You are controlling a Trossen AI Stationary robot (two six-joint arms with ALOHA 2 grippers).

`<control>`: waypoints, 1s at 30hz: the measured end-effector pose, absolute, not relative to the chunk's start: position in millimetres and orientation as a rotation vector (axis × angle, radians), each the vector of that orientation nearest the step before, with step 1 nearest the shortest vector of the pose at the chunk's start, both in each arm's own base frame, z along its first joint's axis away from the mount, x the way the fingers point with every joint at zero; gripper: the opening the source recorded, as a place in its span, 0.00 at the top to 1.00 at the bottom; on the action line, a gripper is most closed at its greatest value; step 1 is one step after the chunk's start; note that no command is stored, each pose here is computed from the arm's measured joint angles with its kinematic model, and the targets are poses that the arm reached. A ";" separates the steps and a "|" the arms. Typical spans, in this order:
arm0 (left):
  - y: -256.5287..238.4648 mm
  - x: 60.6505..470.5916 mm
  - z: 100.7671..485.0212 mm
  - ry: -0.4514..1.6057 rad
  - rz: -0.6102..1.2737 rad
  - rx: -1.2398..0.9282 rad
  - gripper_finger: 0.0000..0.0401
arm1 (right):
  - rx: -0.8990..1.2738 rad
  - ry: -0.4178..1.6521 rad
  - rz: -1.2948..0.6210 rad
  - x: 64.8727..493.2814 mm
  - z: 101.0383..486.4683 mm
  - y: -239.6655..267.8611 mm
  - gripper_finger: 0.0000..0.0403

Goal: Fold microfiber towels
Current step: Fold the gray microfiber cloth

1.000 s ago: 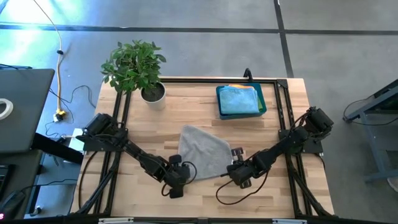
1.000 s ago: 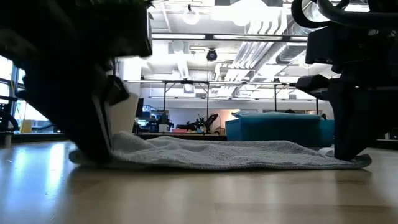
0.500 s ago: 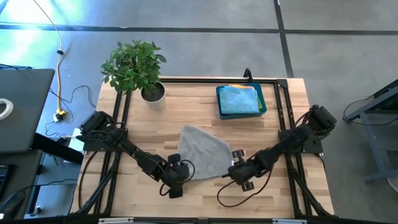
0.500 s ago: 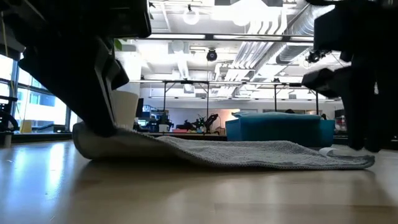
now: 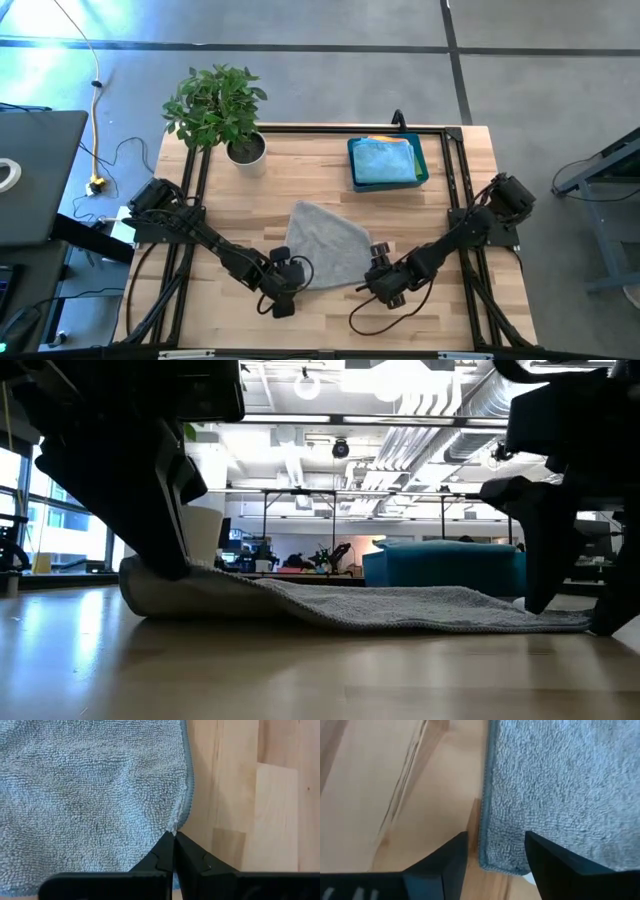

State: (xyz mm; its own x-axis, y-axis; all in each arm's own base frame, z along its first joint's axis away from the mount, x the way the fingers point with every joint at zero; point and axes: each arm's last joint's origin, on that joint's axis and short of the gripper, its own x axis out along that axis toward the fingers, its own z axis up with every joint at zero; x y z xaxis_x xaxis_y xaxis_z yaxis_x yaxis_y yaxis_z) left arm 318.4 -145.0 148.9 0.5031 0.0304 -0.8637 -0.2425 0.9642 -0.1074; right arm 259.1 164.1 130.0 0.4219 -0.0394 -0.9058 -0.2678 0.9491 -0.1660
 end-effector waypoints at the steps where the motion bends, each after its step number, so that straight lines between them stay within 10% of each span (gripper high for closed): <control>1: -145.1 318.4 148.9 1.032 0.166 -0.226 1.00 | -0.312 1.130 0.143 259.8 129.4 163.6 0.53; 17: -153.4 314.7 149.4 1.032 0.149 -0.229 1.00 | -0.201 1.202 0.161 264.5 116.5 161.1 0.97; 30: -169.1 333.9 207.8 1.082 0.041 -0.232 1.00 | -0.073 1.057 0.202 252.7 173.1 157.4 1.00</control>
State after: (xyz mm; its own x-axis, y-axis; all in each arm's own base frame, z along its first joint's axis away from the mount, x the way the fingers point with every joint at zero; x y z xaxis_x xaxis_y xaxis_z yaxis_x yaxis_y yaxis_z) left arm 333.9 -169.1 207.8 0.4711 -0.0802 -0.8784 -0.1459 0.9751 -0.1673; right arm 252.7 157.4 173.1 0.4752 0.1301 -0.8702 -0.2003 0.9790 0.0370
